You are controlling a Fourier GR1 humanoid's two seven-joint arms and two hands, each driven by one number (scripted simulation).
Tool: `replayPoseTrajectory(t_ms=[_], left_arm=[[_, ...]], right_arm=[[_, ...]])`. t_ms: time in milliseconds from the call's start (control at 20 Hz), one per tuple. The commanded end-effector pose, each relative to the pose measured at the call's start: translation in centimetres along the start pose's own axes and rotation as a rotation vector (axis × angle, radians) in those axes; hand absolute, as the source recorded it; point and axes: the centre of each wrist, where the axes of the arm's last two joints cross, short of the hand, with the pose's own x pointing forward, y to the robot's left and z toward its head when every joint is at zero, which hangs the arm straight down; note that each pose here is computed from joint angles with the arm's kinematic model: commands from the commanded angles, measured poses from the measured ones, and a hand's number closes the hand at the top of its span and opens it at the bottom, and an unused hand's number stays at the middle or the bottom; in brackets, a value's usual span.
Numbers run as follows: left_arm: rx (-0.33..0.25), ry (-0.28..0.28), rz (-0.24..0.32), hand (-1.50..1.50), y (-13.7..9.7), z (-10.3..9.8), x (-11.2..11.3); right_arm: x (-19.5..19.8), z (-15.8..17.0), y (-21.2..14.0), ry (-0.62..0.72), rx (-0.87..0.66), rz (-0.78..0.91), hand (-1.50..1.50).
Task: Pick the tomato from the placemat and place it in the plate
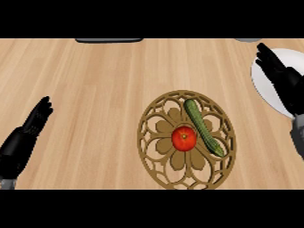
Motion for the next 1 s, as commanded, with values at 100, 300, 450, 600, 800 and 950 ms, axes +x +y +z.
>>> replayPoseTrajectory(t_ms=[100,300,450,600,800,950], left_arm=[[0.054,0.053,0.047,0.0,-0.6,-1.4,0.5],[0.059,0.128,0.082,0.0,-0.5,-1.4,-0.1],[0.088,0.169,0.135,0.0,-1.5,-3.0,0.4],[0.086,0.177,0.133,0.0,-3.9,-4.5,1.0],[0.077,0.17,0.126,0.0,-3.0,-4.9,1.6],[0.09,0.185,0.138,0.0,-1.5,-5.0,1.9]], right_arm=[[0.4,-1.7,4.8,-0.155,0.286,-0.216,1.5],[8.3,-2.1,1.4,-0.394,0.374,0.356,1.5],[-2.4,-0.2,6.8,-0.36,0.142,-0.228,-1.5],[-6.8,0.7,6.6,-0.405,0.291,-0.279,-1.5],[-7.9,0.5,5.8,-0.401,0.471,-0.048,-1.5],[-7.4,0.2,6.2,-0.443,0.522,0.072,-1.5]])
